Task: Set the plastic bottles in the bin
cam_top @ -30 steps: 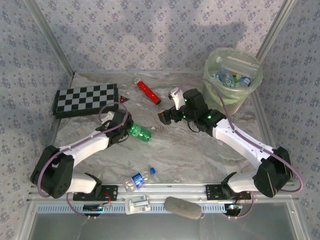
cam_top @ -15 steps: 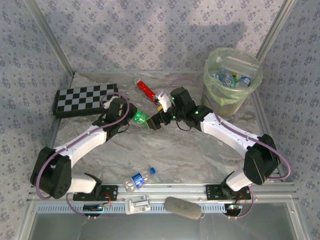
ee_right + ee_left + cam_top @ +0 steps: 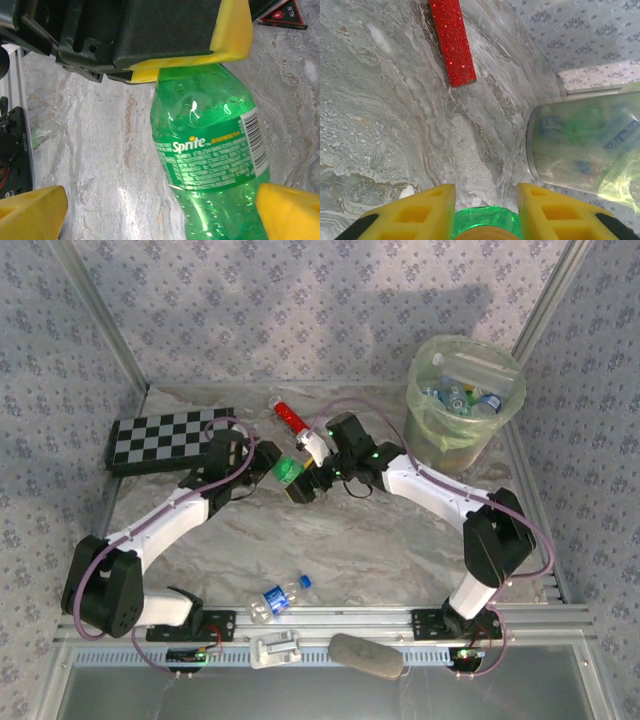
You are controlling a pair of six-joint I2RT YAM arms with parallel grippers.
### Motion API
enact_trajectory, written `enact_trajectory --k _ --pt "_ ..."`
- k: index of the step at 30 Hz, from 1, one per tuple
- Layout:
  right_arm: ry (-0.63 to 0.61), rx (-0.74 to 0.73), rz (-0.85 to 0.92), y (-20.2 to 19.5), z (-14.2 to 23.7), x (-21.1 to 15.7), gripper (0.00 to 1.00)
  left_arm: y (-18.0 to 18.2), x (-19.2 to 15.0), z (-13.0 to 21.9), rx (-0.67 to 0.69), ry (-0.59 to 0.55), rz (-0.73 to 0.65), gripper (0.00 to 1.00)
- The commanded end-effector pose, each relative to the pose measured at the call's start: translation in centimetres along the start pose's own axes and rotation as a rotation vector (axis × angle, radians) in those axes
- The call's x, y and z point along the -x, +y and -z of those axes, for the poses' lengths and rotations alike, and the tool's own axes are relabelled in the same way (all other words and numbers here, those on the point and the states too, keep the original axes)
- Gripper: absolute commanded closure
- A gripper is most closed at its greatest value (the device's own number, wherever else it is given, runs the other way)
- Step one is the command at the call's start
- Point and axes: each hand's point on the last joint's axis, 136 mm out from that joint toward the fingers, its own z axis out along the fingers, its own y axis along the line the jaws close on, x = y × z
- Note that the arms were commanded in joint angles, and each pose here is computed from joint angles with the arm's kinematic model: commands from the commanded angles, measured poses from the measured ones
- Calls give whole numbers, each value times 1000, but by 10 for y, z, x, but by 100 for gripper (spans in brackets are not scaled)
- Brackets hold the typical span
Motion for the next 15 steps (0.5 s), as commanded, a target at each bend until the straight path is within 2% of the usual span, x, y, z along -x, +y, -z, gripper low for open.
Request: enact_trajectory --k 1,6,10,12,15 --pt "27 37 10 5 -5 -1 3 -39 -7 9 -155 86 -41 88" --pt "50 29 1 2 -9 -4 9 -46 -6 12 -191 98 -52 89" --pt "72 -61 6 -12 -8 -10 7 -51 -6 16 -212 123 -68 89" --pt "84 -122 25 -20 -6 -12 2 -52 -8 17 -211 137 -79 89" --pt "100 -200 75 -26 -4 -12 1 -53 -9 20 -209 149 -89 89"
